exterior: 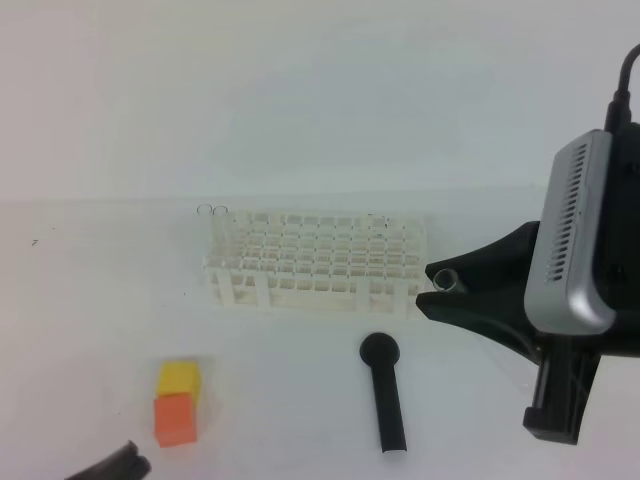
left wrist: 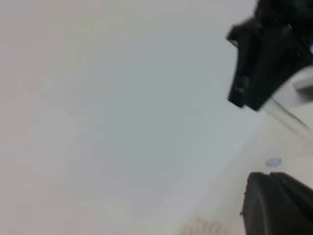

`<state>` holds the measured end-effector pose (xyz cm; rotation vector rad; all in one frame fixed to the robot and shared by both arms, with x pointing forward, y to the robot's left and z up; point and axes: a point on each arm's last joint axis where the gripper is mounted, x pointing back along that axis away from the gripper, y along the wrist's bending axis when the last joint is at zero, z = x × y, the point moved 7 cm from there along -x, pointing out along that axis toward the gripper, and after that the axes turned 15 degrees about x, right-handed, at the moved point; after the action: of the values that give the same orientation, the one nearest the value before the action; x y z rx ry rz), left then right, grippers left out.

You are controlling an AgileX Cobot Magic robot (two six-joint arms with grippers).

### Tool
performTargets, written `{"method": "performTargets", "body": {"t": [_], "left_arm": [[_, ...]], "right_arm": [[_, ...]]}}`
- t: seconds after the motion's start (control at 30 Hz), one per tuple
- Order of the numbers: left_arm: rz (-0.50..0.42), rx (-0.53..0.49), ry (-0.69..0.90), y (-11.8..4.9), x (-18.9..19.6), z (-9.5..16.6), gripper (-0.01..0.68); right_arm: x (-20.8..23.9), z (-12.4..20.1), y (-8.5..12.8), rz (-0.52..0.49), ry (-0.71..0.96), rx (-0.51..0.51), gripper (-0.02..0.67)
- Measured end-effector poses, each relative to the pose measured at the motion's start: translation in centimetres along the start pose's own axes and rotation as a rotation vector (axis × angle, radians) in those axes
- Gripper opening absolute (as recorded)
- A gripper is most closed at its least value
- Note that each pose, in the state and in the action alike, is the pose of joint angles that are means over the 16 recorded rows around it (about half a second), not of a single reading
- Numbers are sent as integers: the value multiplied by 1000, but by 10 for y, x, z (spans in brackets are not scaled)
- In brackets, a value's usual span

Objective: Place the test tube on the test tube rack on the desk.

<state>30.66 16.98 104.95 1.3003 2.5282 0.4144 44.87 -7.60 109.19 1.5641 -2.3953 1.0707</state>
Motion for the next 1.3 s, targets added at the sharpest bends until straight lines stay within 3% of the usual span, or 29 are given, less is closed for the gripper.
{"method": "performTargets", "body": {"t": [0.13,0.23,0.4,0.53,0.63,0.73,1.03,1.3], "left_arm": [[-54,3,13,8,0,2,-1],[-193,103,-49,31,4,-7,-1],[-571,461,-185,91,28,-12,-1],[-805,824,-230,117,52,12,-1],[-901,1045,-226,118,61,36,-1],[-944,1168,-210,113,66,55,-1],[-921,1103,-200,95,71,81,-1],[-983,1218,-162,86,79,106,-1]], "right_arm": [[0,-1,-1,6,-3,-5,122],[0,-1,-1,9,-6,-11,122],[0,-2,-2,12,-12,-21,122],[0,-2,-2,12,-16,-29,122],[0,-3,-2,9,-18,-34,122],[0,-3,-1,6,-21,-40,122],[0,-5,0,-3,-32,-62,122],[0,-7,-2,9,-41,-77,122]]}}
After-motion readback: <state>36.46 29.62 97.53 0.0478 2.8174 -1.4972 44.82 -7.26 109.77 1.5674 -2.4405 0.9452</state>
